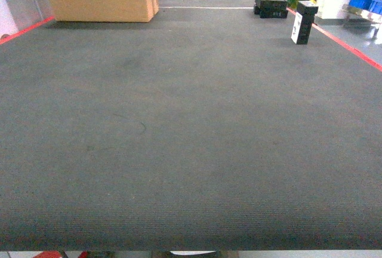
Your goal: Sort blue parts and orange caps into right shelf containers
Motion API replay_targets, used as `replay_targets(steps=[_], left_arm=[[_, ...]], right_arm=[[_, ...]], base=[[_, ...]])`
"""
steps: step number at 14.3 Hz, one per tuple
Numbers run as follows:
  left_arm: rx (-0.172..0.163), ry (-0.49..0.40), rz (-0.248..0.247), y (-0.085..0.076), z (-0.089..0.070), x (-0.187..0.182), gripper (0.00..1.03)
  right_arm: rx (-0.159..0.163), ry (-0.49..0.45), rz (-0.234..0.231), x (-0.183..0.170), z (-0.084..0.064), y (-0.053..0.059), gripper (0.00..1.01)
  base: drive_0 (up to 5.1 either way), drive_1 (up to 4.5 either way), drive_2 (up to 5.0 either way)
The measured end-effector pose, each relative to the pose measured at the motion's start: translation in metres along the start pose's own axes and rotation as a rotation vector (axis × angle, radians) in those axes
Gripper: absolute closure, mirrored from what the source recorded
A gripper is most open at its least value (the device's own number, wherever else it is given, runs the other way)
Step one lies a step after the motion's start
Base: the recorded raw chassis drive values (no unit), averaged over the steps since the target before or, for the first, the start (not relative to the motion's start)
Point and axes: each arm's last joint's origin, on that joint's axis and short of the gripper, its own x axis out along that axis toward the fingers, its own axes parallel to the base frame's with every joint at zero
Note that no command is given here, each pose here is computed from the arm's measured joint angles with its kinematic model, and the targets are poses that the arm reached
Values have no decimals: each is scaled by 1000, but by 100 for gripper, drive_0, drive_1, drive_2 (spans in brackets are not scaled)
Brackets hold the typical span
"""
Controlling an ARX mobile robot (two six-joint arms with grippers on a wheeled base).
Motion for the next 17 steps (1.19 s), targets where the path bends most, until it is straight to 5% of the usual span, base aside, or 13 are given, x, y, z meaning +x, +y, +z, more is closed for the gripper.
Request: replay_targets(steps=[17], left_arm=[[0,0,2,0,0,0,59]], right_arm=[[0,0,0,0,0,0,57]], base=[[-108,-108,-108]])
